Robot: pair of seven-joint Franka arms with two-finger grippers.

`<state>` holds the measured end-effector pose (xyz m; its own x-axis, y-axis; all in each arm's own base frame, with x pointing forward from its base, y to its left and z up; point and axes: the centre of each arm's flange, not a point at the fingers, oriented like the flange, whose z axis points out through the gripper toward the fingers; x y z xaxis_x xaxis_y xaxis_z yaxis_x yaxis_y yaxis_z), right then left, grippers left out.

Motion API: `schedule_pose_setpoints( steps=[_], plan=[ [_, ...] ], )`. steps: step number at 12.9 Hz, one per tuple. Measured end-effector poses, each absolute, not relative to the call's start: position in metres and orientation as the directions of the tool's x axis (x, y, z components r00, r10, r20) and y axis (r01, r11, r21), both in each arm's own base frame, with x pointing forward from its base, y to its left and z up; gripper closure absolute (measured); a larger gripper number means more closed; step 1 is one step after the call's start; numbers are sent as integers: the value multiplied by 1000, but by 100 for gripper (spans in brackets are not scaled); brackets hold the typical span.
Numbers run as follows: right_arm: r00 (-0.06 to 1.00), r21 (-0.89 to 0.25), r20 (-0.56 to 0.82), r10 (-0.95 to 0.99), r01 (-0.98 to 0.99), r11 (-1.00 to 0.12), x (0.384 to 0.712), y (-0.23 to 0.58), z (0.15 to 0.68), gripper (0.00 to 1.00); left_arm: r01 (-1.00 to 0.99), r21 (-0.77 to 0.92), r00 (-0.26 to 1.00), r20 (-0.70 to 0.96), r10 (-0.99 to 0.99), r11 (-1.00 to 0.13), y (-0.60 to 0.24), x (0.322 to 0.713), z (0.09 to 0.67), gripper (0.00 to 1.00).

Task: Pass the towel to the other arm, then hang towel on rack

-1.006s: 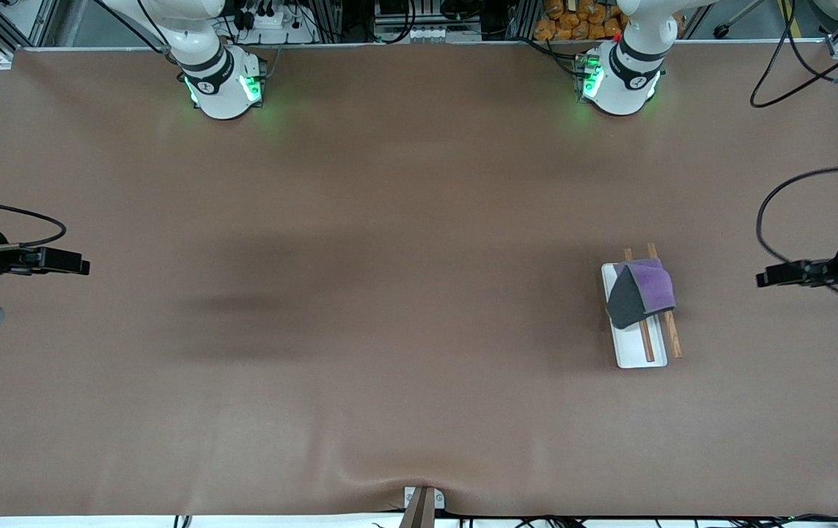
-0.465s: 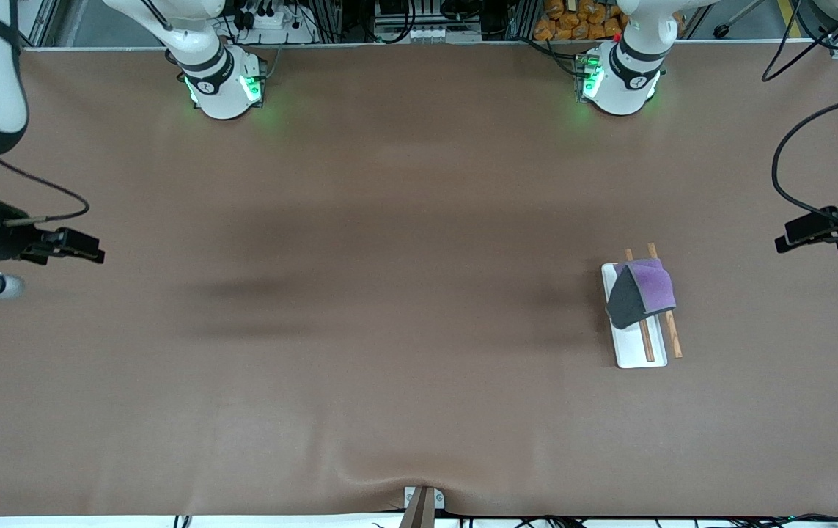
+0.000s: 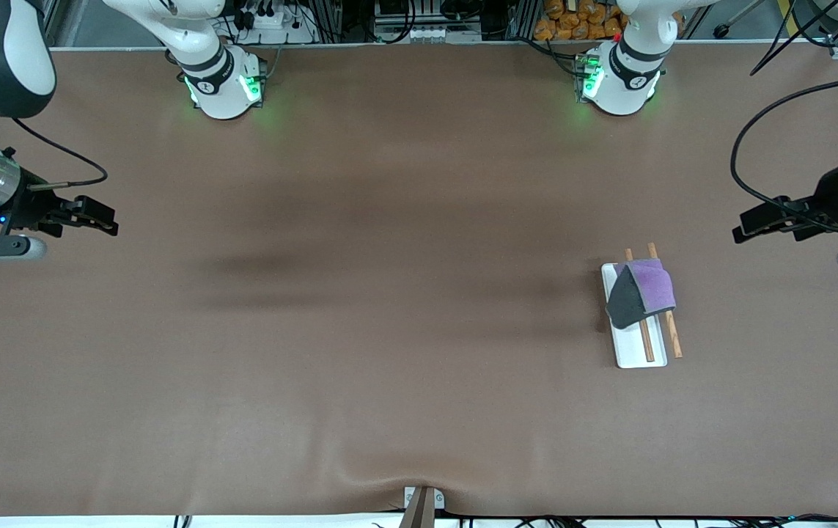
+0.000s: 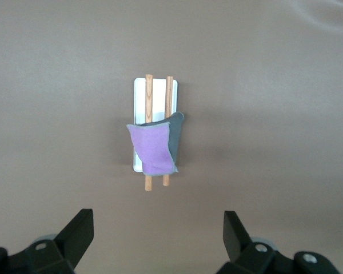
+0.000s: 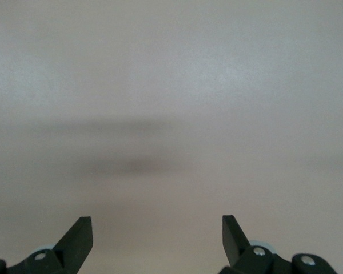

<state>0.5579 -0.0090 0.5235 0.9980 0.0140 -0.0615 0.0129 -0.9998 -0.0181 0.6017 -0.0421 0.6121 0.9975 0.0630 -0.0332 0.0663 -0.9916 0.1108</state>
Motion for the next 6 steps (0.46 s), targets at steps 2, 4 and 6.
schedule_pose_setpoints(
  steps=[2,4,6],
  plan=[
    [998,-17,-61,21,20,-1000,557,-3,525,0,62,91,998,-26,59,-994,-50,586,621,0],
    [998,-17,-59,32,31,-999,556,4,541,0,64,75,998,-23,63,-995,-51,572,626,0],
    [997,-16,-53,49,48,-999,554,13,558,0,63,68,998,-21,62,-996,-53,561,630,0]
  ],
)
